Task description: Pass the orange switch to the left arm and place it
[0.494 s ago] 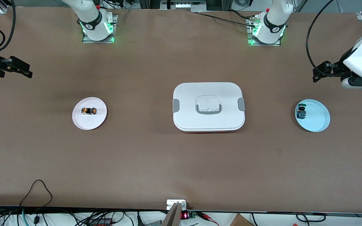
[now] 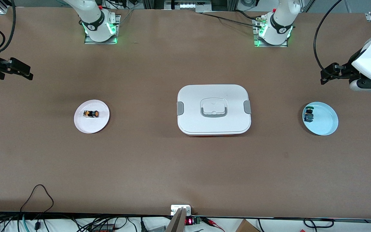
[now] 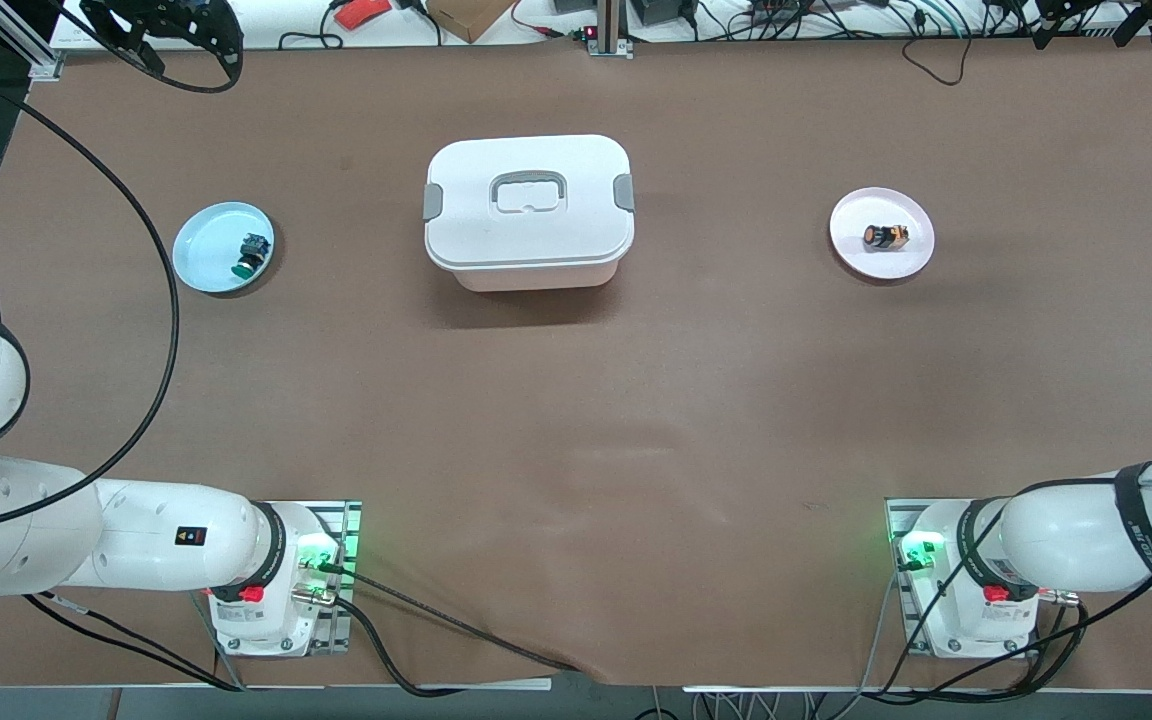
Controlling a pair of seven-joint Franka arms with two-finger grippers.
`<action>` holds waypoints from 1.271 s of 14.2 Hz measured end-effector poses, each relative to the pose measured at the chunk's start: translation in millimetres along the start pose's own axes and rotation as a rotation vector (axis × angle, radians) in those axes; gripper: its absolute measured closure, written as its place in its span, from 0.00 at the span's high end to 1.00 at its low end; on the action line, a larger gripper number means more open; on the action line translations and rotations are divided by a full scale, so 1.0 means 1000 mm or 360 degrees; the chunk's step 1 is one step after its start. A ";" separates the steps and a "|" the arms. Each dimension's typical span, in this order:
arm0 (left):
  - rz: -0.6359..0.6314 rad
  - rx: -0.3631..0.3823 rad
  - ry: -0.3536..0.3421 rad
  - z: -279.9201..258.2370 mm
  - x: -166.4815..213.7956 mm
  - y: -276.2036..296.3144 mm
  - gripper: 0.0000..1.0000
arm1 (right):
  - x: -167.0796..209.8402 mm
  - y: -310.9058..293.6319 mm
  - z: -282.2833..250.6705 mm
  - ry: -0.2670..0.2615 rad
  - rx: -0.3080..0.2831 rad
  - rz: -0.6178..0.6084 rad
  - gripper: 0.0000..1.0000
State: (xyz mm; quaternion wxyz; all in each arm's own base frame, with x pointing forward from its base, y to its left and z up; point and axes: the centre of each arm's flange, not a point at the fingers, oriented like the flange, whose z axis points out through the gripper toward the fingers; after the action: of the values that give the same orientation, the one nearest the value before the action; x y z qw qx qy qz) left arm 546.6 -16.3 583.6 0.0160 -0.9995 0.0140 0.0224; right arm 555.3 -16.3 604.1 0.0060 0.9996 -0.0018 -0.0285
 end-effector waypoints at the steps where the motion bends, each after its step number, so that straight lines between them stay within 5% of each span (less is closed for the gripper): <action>1: 0.0000 0.0000 0.0000 0.000 0.000 0.000 1.00 | 0.000 0.000 0.000 -0.0001 0.0000 0.0000 1.00; 12: 0.0000 0.0000 -0.0005 0.000 0.000 0.000 1.00 | 0.023 -0.002 0.043 -0.0122 -0.0017 0.0003 1.00; 18: -0.0002 0.0000 -0.0006 0.000 0.000 -0.001 1.00 | 0.043 -0.008 0.070 -0.0117 -0.0031 -0.0011 1.00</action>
State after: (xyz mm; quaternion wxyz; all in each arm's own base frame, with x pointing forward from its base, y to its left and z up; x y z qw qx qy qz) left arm 546.3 -15.8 583.4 0.0161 -0.9995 0.0135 0.0242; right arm 593.9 -8.8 531.8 0.0157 0.9977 0.0017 -0.0652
